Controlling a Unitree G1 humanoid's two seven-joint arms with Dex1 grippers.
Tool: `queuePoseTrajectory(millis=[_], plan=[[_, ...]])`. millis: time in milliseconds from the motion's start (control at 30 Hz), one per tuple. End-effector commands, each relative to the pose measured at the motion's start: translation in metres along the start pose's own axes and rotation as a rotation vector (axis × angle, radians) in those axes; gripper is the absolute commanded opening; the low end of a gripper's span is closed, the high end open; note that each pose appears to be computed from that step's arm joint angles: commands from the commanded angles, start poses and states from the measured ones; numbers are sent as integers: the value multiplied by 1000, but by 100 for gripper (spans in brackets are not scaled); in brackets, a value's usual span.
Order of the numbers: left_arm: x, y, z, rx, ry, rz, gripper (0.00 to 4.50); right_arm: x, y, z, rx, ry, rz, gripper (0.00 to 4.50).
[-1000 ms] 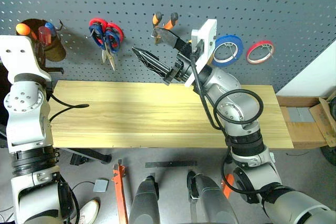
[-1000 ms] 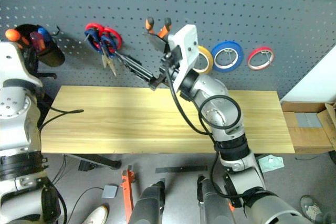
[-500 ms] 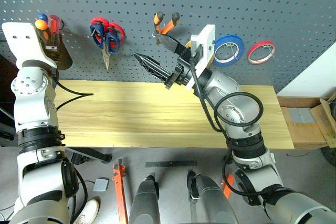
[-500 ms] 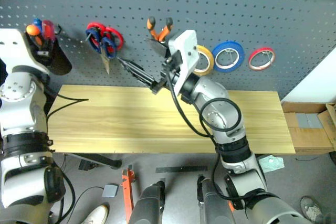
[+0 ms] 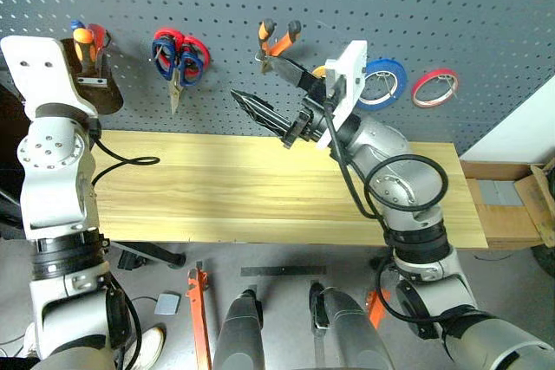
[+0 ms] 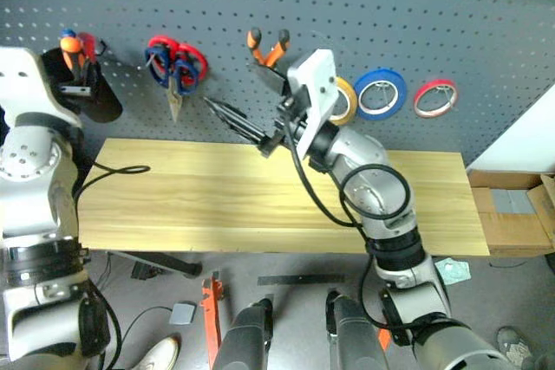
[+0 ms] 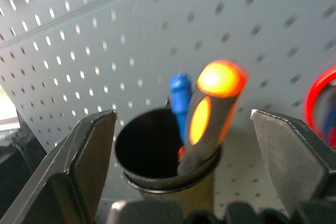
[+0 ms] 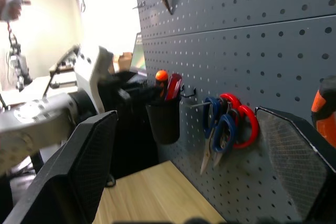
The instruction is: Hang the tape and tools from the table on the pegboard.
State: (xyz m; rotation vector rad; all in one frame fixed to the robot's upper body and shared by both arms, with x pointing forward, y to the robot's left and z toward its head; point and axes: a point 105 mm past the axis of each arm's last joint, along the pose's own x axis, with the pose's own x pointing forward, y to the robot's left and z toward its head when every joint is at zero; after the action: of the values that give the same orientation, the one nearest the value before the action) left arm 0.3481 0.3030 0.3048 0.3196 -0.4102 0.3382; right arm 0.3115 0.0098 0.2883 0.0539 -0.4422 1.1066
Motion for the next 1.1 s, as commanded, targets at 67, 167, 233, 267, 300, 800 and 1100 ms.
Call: queuePoseTrajectory(millis=[67,167,233,267,300,800,1100], plan=[[-21,-26,38,-49,-78,-39,441,-15,4,16,-27,-18,-7,450],[-37,-50,30,-125,-21,-72,441,-28,0,3,-36,49,-69,450],[-55,-74,3,-156,79,-129,441,-40,-7,-18,-30,127,-153,450],[-66,-87,-15,-187,154,-150,441,-49,-14,-29,-26,164,-216,450],[-78,-96,-34,-212,231,-156,441,-58,-23,-42,-17,212,-296,450],[-159,-113,-162,-241,676,-120,441,-171,-68,-150,-9,536,-813,450],[-147,-113,-156,-254,641,-137,441,-183,-75,-163,-21,570,-866,450]])
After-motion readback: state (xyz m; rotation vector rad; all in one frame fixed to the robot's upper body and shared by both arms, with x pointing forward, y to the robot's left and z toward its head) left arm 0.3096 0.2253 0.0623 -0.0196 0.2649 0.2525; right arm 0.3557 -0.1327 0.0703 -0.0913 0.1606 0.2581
